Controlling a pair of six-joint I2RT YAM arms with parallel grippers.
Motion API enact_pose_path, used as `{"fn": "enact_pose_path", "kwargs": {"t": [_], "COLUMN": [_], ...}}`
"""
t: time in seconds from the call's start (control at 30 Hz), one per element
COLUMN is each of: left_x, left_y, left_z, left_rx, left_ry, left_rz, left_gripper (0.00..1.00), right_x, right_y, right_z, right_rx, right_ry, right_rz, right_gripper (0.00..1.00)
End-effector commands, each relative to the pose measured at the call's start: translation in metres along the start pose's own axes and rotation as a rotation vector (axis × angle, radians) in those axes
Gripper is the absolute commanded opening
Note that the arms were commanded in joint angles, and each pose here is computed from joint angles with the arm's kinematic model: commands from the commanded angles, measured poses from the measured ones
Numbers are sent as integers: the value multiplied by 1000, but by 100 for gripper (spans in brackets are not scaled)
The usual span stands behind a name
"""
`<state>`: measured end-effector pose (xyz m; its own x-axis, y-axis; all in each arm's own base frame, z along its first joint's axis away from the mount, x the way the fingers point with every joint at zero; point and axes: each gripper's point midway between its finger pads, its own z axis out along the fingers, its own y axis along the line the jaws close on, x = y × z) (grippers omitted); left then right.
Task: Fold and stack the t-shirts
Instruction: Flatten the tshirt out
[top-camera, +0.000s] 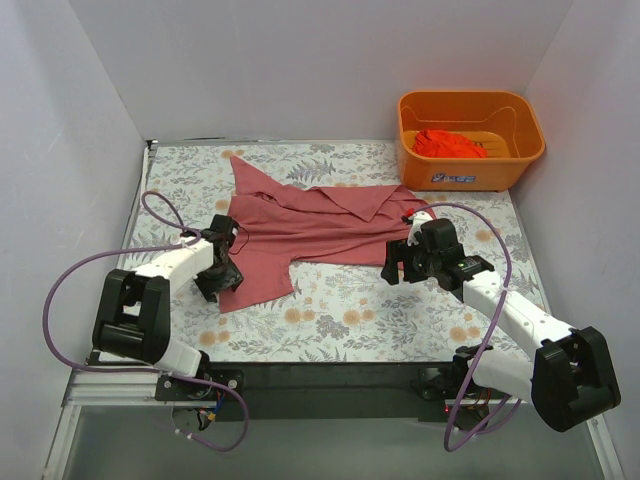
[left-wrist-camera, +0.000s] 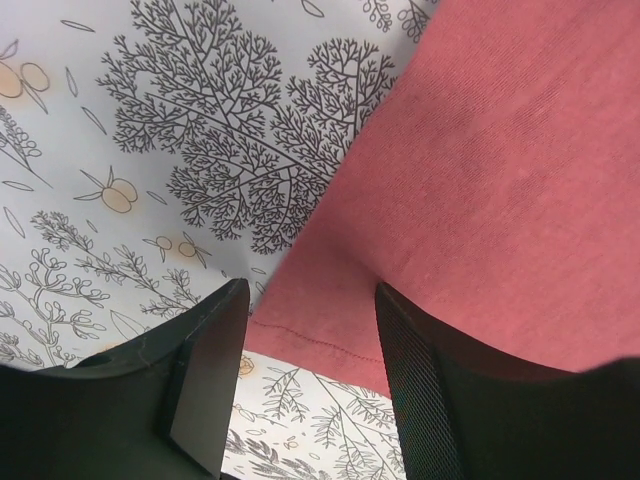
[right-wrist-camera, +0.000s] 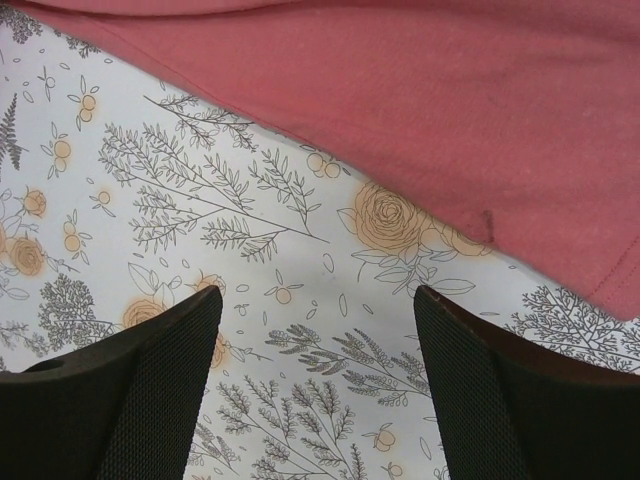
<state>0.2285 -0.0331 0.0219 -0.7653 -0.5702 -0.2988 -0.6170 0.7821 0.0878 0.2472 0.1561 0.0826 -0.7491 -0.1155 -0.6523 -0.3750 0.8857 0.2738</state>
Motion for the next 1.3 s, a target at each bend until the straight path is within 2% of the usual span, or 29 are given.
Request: {"fn": "enact_pose_path", "kwargs": {"t": [0.0, 0.53, 0.67, 0.8, 0.87, 0.9, 1.0, 1.13, 1.27], "left_x": [-6, 31, 31, 29, 30, 30, 26, 12, -9], "left_y": [2, 13, 14, 14, 14, 14, 12, 6, 1], "left_z": [7, 37, 37, 36, 36, 36, 33, 21, 2], "left_rx": [-14, -22, -27, -18, -11, -10, 1, 27, 66], "left_ry": [-28, 73, 72, 62, 62, 61, 48, 4, -72], "left_rz": [9, 0, -4, -2, -2, -4, -7, -14, -24], "left_gripper": [52, 43, 33, 30, 24, 18, 11, 0, 0], "right_x": [1, -1, 0, -1, -3, -3, -3, 0, 5], "right_y": [-4, -5, -6, -8, -10, -11, -16, -48, -82], "right_z": [0, -2, -1, -2, -2, -2, -2, -5, -9], "right_rx": [30, 33, 39, 53, 64, 70, 96, 245, 341], "right_ry": [1, -8, -4, -10, -16, -17, -19, -12, 6], "right_rz": [-1, -6, -4, -2, -1, -2, -3, 53, 185], "right_gripper": [84, 84, 84, 84, 84, 84, 83, 85, 90]}}
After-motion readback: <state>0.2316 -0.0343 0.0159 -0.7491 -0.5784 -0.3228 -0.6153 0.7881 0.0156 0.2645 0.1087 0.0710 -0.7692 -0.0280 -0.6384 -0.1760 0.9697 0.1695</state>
